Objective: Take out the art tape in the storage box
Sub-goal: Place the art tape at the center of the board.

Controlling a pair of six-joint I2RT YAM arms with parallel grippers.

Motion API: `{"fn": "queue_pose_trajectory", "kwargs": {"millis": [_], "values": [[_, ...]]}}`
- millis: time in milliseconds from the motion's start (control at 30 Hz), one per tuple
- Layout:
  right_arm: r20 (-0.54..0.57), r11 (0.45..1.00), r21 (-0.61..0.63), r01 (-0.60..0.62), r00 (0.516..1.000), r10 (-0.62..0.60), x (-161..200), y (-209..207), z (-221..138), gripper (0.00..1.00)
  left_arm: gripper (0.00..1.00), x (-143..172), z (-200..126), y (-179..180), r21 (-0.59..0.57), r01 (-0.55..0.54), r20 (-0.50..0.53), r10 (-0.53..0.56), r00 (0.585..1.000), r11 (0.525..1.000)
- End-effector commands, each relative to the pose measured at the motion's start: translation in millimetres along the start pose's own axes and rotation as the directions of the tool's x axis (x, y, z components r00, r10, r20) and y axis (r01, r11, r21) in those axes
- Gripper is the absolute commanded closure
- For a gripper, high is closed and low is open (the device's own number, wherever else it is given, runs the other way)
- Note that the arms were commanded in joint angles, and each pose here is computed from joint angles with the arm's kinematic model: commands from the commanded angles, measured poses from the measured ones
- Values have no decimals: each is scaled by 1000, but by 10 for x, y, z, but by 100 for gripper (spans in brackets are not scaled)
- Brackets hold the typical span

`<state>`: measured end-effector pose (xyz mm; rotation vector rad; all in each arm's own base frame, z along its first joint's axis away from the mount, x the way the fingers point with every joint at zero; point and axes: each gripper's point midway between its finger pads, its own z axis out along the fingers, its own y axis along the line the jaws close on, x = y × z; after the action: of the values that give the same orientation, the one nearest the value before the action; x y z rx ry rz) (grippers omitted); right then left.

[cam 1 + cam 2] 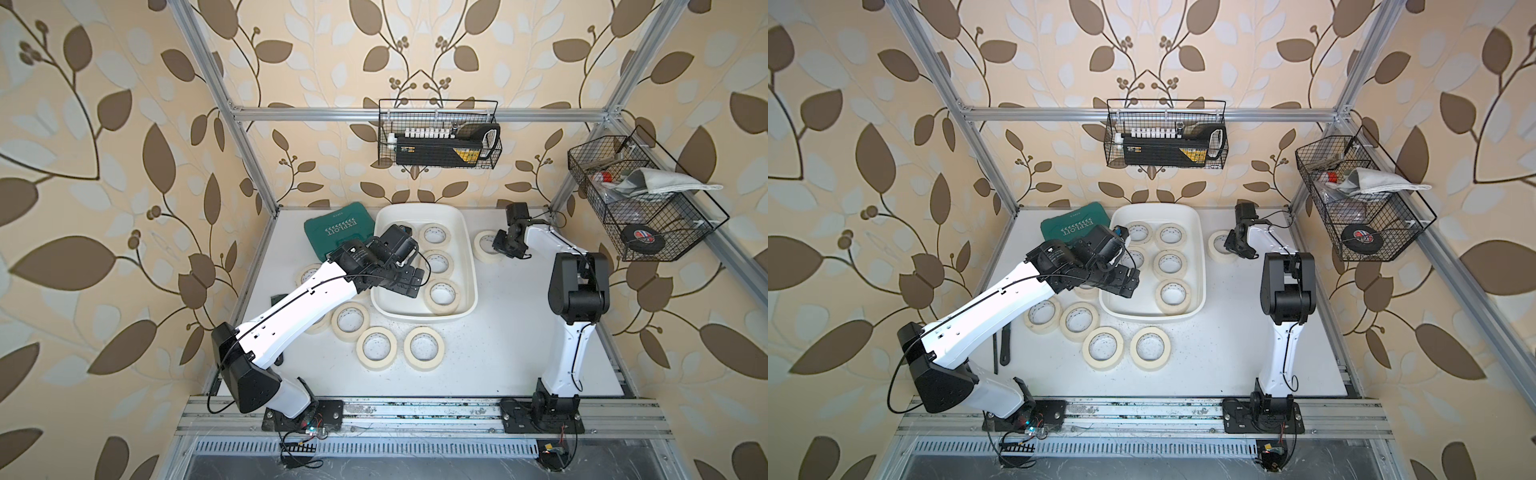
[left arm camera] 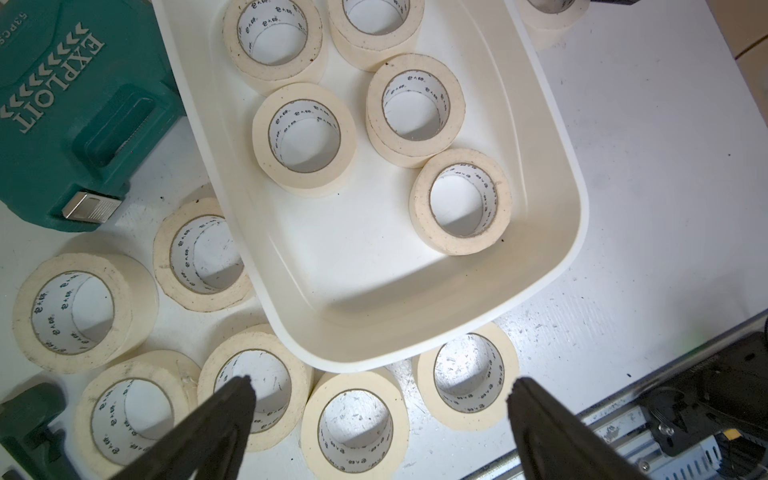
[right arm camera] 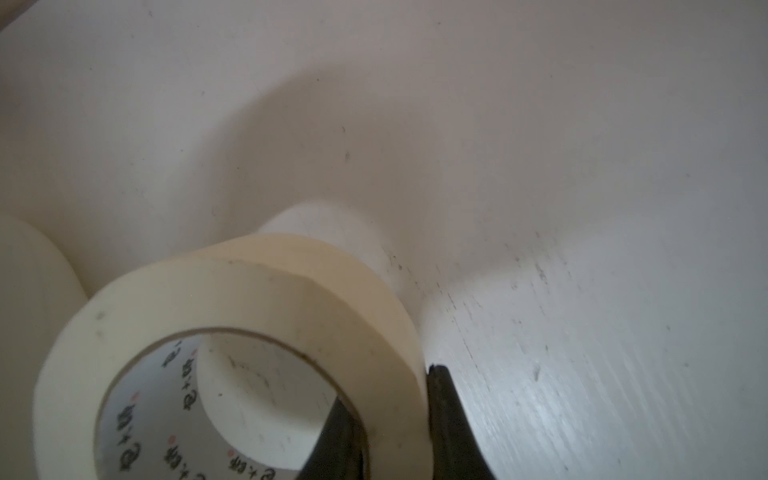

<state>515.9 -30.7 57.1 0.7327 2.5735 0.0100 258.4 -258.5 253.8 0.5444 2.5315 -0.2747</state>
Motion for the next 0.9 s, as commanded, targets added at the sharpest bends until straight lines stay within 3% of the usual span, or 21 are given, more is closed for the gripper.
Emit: {"fn": "queue_pose_trajectory", "kwargs": {"millis": [0, 267, 633, 867], "values": [[44, 1000, -10, -19, 999, 19, -169, 96, 62, 100, 1, -6, -94, 87, -16, -12, 19, 12, 1000, 1000], [43, 1000, -2, 26, 999, -26, -176, 256, 157, 95, 1, -6, 2, 121, -31, -12, 1, 12, 1000, 999], [46, 997, -37, 69, 997, -67, -166, 456, 160, 70, 1, -41, -53, 156, -33, 5, 24, -4, 1000, 999], [55, 996, -42, 76, 996, -74, -223, 475, -2, 64, 1, -30, -11, 176, -34, 30, 7, -29, 1000, 999]]}}
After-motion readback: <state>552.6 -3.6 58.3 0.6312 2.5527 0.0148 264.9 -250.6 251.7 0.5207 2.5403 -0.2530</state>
